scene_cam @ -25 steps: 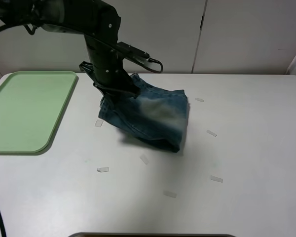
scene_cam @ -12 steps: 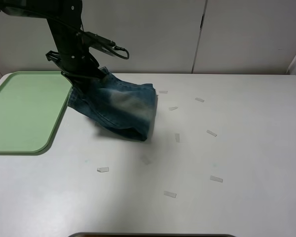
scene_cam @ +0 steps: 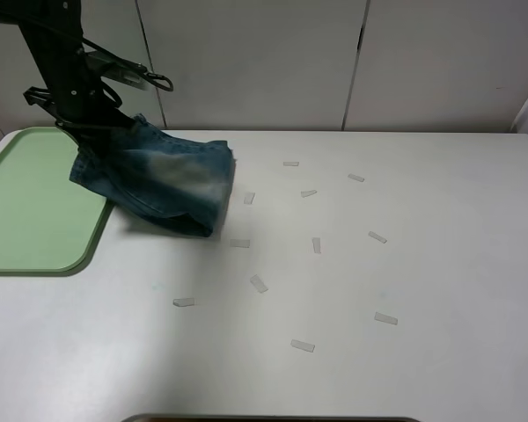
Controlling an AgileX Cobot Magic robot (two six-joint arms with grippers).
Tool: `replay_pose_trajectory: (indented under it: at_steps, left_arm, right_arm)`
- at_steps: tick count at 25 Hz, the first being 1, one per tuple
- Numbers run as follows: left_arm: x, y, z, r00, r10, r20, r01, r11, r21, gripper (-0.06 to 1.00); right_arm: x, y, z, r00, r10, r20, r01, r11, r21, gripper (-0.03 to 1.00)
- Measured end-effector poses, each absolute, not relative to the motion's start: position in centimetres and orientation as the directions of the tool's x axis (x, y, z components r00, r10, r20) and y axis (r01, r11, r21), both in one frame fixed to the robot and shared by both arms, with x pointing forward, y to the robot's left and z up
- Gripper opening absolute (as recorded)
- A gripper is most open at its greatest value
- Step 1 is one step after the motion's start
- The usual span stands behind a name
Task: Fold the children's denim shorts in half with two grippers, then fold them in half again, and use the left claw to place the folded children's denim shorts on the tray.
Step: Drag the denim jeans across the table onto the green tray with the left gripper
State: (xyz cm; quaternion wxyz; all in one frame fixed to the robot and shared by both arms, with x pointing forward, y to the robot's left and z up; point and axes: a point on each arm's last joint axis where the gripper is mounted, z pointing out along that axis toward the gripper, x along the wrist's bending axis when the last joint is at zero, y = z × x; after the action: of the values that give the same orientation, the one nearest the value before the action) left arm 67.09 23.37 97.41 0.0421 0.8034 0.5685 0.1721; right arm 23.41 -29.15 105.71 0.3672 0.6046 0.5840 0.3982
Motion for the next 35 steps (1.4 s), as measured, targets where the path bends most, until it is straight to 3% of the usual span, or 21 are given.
replay_pose_trajectory:
  at_steps: [20, 35]
  left_arm:
    - [67.8, 36.1, 97.4, 0.023, 0.973, 0.231, 0.939, -0.101, 0.33, 0.19]
    - [67.0, 42.2, 96.6, -0.059, 0.963, 0.262, 0.946, -0.03, 0.323, 0.19]
  right_arm:
    - [23.4, -29.2, 105.7, 0.001, 0.999, 0.053, 0.414, -0.048, 0.909, 0.69]
    - [23.4, -29.2, 105.7, 0.001, 0.999, 0.053, 0.414, -0.048, 0.909, 0.69]
